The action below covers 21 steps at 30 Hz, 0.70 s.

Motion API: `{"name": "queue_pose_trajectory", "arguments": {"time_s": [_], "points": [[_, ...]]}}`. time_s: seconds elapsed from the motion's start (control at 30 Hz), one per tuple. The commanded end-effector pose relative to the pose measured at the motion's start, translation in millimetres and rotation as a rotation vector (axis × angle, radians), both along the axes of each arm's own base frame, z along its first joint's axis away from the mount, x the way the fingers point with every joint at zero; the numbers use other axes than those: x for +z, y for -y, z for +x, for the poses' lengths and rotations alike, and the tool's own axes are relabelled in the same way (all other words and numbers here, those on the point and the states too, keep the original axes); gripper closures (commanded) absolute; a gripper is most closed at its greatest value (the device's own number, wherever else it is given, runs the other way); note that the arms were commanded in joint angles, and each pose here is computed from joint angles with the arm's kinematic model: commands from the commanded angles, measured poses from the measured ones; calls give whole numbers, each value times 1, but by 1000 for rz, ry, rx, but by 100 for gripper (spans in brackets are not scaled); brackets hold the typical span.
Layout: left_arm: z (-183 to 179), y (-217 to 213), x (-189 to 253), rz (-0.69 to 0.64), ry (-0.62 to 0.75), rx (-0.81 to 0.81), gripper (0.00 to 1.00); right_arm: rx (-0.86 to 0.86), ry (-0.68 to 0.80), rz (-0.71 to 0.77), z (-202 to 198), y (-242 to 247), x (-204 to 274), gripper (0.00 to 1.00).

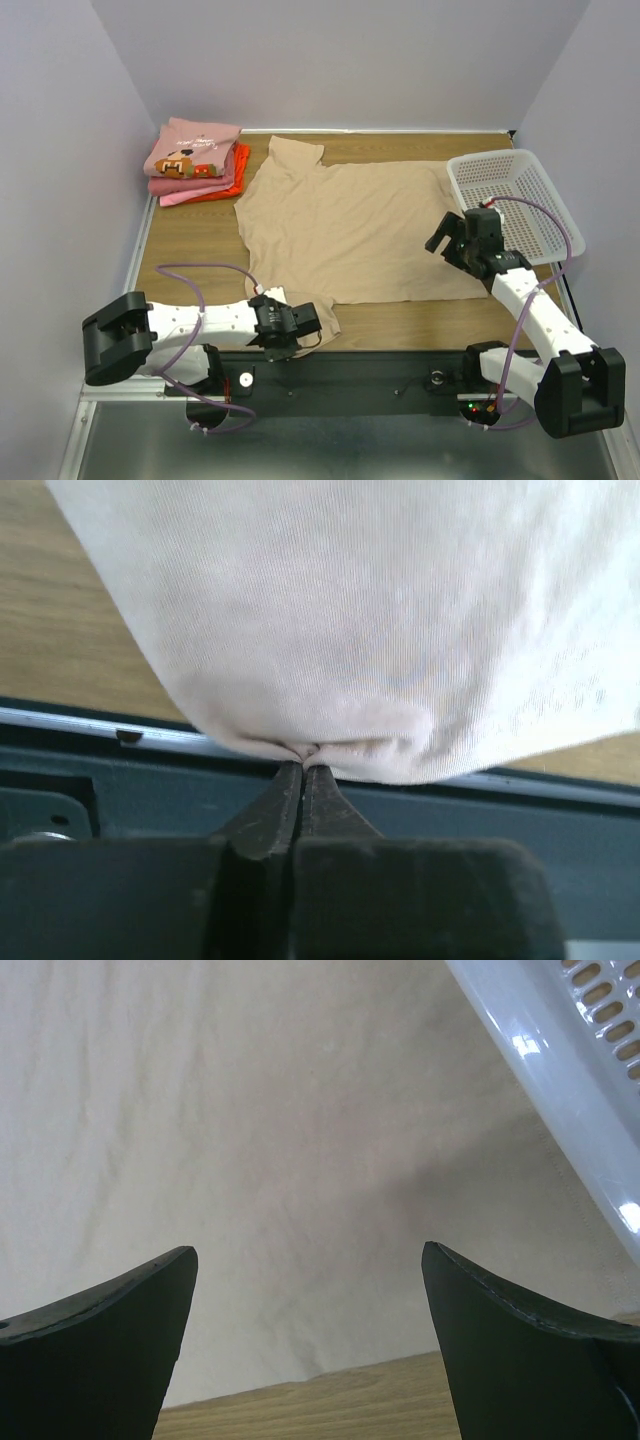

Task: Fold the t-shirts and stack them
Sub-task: Fold the tshirt

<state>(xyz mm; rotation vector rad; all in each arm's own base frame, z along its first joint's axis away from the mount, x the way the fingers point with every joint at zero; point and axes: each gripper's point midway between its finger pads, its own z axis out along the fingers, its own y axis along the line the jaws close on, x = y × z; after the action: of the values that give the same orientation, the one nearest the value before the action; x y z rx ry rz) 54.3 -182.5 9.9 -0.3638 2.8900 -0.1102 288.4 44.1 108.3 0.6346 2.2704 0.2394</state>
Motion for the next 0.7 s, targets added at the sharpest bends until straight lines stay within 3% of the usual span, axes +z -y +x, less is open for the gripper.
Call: {"name": "queue_pose_trajectory", "arguments": {"time_s": [0.0,0.2,0.37,0.67], "points": [[21,-5,12,46,94,19,100,-12,6,-17,-2,3,0,0],[56,-13,44,39,233,128,100,-121,-44,-79,-18,25,-8,0],[69,-23,48,30,250,200,100,-195,-51,-92,-31,35,-9,0],[81,-3,58,-133,298,143,100,-487,-136,-90,-70,68,-23,0]]}}
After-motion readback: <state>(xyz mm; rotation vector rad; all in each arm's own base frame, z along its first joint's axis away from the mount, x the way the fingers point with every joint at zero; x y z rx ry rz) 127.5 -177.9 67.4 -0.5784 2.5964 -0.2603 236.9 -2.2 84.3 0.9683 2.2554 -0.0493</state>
